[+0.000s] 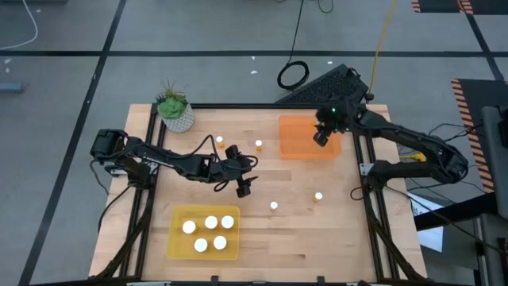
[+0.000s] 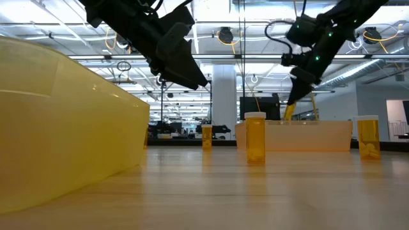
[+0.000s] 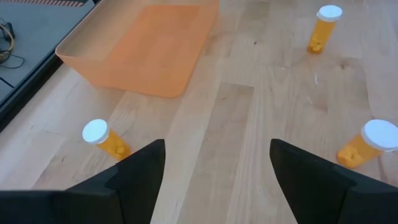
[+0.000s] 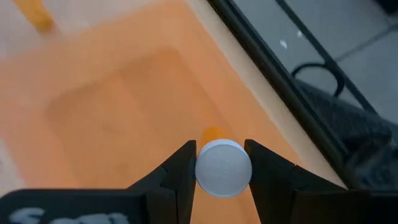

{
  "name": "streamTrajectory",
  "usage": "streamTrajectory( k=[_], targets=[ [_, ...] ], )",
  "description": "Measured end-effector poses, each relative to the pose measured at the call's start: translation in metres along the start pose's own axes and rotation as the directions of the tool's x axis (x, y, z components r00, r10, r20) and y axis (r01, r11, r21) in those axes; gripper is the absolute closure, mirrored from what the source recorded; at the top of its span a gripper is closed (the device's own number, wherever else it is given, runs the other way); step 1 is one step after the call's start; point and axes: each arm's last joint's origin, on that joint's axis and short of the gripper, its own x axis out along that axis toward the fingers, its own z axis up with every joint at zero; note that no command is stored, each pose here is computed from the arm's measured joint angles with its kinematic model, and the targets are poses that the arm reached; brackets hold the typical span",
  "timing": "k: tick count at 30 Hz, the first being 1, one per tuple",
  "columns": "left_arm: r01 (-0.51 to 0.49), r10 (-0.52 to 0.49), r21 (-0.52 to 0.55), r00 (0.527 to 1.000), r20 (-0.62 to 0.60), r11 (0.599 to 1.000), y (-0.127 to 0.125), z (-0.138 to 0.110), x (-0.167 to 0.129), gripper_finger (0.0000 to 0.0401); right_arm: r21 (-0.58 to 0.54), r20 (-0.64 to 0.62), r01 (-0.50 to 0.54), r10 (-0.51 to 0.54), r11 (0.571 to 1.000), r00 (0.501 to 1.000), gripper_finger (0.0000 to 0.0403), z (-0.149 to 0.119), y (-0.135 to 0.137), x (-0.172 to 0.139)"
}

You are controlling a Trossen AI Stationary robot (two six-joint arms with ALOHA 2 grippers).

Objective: Pick and place medicine bottles into bin by pill shape (circle, oval)
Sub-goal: Put the small pill bottle into the orange bin

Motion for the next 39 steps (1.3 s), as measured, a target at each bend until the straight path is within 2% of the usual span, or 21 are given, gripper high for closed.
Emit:
streamTrajectory(
  k=[9, 17, 27, 31, 39],
  targets=[
    [0.001, -0.001, -0.001, 1.0, 0.0, 1.0, 0.0, 0.0, 0.0, 0.0107, 0.066, -0.167, 0.042, -0.031, 0.997, 0.985, 0.0282, -0.016, -0.025, 0.021],
    [0.003, -0.003, -0.003, 1.0, 0.0, 1.0, -0.001, 0.0, 0.0, 0.0107, 0.106, -0.286, 0.048, -0.016, 0.993, 0.958, 0.0282, -0.027, -0.034, 0.042],
    [0.011, -0.011, 0.001, 1.0, -0.001, 1.0, -0.003, -0.001, -0.001, 0.0107, 0.119, -0.333, 0.05, -0.007, 0.992, 0.943, 0.028, -0.032, -0.037, 0.054],
    [0.011, -0.011, 0.002, 1.0, -0.001, 1.0, -0.003, -0.001, -0.001, 0.0107, 0.12, -0.339, 0.048, -0.004, 0.992, 0.941, 0.0261, -0.033, -0.037, 0.055],
    [0.011, -0.011, 0.004, 1.0, -0.001, 1.0, -0.003, -0.001, -0.001, 0.0107, 0.127, -0.312, 0.057, -0.015, 0.99, 0.95, 0.0199, -0.03, -0.037, 0.051]
  ],
)
